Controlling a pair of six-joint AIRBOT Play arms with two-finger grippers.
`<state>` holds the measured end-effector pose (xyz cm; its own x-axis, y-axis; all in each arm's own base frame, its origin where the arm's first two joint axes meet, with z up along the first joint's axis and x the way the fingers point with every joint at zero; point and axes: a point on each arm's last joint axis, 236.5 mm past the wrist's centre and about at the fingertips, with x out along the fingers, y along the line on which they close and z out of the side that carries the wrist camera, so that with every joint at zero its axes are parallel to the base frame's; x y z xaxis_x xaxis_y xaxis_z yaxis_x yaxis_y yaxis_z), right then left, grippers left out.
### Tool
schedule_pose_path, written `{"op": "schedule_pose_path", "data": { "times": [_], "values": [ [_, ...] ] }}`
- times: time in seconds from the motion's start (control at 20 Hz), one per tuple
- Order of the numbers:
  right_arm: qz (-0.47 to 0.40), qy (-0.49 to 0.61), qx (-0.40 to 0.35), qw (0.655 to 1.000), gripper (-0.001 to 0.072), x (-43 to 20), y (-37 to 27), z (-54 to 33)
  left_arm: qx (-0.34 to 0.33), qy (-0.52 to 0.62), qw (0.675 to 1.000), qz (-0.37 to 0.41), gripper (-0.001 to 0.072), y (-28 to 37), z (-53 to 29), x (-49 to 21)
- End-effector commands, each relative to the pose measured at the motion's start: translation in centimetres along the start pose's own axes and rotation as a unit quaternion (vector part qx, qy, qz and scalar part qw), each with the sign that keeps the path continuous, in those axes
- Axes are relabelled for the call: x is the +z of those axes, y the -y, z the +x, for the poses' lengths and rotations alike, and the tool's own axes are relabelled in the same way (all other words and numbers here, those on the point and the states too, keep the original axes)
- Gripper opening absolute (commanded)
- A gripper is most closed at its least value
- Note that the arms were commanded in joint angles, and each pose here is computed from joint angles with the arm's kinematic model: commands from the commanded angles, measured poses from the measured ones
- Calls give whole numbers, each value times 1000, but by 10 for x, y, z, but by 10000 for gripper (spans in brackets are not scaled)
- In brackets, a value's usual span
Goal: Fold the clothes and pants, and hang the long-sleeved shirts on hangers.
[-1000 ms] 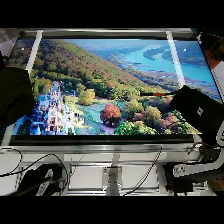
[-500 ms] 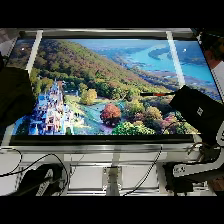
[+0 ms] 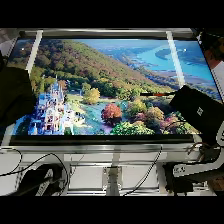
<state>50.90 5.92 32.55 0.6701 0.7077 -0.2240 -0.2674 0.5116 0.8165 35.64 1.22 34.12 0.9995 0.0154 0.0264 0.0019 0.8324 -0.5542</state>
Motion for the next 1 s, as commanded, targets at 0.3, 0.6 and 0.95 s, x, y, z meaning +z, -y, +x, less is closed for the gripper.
{"op": "schedule_pose_path", "data": {
  "times": [0.3,0.6,0.95],
  "values": [
    [7,11,20,1000,29,4,-11,2,131,-58,984,108,196,-88,30,-27],
    [2,53,46,998,281,14,-37,28,331,-114,933,-81,369,-260,11,-53],
    [-38,-34,9,999,682,-45,-37,67,398,-236,882,-84,545,-335,-1,-121]
  ]
}}
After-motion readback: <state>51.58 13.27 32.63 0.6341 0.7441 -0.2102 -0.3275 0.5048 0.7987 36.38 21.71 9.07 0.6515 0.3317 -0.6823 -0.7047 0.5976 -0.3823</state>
